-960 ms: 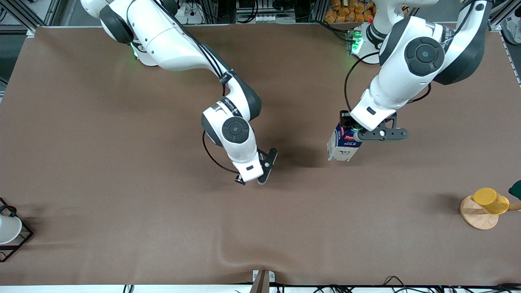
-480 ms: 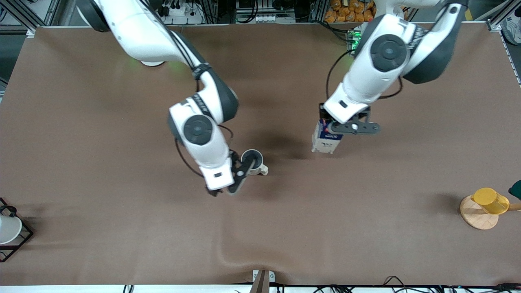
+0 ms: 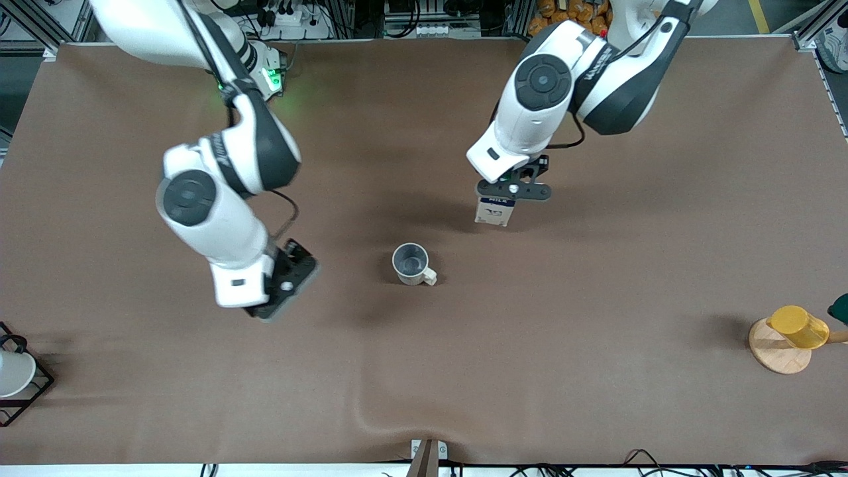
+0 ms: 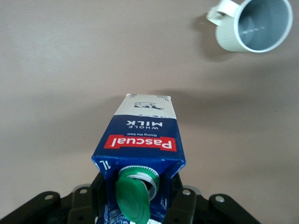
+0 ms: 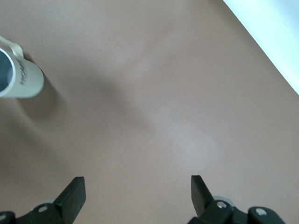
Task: Place milk next to cup
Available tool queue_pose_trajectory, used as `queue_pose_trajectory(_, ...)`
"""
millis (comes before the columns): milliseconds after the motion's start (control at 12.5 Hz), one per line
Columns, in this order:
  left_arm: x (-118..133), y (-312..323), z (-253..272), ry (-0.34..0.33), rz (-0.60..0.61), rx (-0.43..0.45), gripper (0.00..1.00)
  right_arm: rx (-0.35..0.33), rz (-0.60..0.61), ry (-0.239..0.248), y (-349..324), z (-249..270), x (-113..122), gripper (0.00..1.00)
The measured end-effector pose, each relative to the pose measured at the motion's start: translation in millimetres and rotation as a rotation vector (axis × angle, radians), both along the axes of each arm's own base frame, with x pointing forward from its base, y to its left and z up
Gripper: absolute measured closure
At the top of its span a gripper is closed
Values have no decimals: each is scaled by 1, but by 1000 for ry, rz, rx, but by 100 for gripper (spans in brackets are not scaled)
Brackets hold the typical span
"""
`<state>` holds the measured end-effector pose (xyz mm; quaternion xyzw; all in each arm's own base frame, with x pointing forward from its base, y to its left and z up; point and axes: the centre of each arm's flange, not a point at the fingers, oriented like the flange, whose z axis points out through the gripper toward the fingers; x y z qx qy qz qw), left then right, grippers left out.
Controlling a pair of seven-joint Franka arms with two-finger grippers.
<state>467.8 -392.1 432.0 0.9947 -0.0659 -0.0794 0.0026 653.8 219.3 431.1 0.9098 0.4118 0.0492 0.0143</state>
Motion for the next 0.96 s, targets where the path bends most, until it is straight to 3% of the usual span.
queue_pose_trajectory(480, 6, -84, -33, 34, 111, -19, 45, 3, -227, -6, -145, 63, -48, 0)
queue_pose_trajectory(720, 6, -113, -54, 53, 147, -19, 45, 5, -484, 61, -181, 88, -77, 0)
queue_pose_trajectory(960, 9, -129, -68, 61, 167, -19, 45, 6, -654, 90, -195, 103, -90, 0)
